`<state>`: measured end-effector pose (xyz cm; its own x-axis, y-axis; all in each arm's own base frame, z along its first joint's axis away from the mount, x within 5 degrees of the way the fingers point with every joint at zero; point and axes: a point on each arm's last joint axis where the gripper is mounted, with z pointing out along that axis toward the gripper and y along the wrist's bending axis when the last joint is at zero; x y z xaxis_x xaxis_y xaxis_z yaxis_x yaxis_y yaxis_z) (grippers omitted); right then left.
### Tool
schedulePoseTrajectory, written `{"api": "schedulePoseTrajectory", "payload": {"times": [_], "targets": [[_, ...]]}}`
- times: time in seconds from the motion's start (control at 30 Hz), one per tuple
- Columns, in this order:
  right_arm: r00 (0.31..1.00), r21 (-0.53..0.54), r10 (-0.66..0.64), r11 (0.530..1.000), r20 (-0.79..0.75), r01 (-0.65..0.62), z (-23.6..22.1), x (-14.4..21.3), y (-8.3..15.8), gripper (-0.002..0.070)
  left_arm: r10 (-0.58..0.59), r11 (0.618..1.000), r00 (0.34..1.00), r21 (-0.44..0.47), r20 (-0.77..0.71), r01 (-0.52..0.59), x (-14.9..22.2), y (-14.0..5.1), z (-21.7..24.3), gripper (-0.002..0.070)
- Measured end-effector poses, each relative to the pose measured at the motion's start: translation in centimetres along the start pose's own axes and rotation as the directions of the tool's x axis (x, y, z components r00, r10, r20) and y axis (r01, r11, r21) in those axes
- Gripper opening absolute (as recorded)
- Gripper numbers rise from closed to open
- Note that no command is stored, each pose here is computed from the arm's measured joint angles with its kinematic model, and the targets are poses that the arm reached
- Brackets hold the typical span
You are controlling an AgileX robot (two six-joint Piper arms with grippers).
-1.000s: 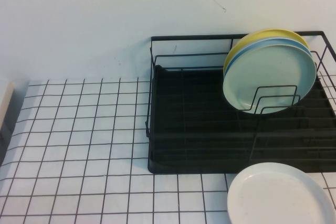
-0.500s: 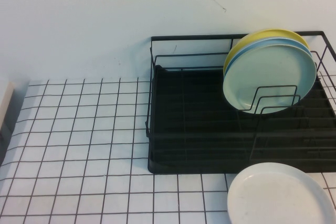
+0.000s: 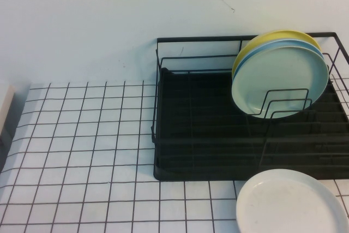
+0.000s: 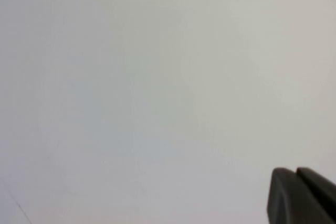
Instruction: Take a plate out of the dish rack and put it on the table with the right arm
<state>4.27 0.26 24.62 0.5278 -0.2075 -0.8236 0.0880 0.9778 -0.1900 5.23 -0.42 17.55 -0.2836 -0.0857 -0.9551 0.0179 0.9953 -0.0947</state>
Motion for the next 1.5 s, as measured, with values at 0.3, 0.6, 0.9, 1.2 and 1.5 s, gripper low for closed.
{"api": "schedulePoseTrajectory", "payload": {"times": [0.3,0.6,0.9,1.2,1.5], "targets": [[0.922,-0.032,0.055,0.997,-0.383,-0.073,2.0,-2.7,-0.8,-0.0003,0.000,1.000,1.000,0.000,0.000,0.000,0.0,0.0,0.0,-0.0003],[0.582,-0.293,-0.206,0.954,-0.786,-0.059,8.9,-3.6,-0.7,-0.0003,0.004,1.000,1.000,0.000,0.000,-0.004,0.0,0.0,0.0,-0.0003],[0.420,-0.776,-0.680,0.622,-0.601,-0.104,18.2,2.5,1.6,0.0071,0.004,1.000,1.000,0.000,0.000,-0.004,0.0,0.0,0.0,-0.0003],[0.544,-0.842,-0.675,0.526,-0.499,-0.120,25.3,7.8,3.8,0.0442,0.004,1.000,1.000,0.000,0.000,-0.004,0.0,0.0,0.0,-0.0003],[0.617,-0.915,-0.706,0.400,-0.348,-0.059,29.6,12.6,5.3,0.0464,0.004,1.000,1.000,0.000,0.000,-0.004,0.0,0.0,0.0,-0.0003]]}}
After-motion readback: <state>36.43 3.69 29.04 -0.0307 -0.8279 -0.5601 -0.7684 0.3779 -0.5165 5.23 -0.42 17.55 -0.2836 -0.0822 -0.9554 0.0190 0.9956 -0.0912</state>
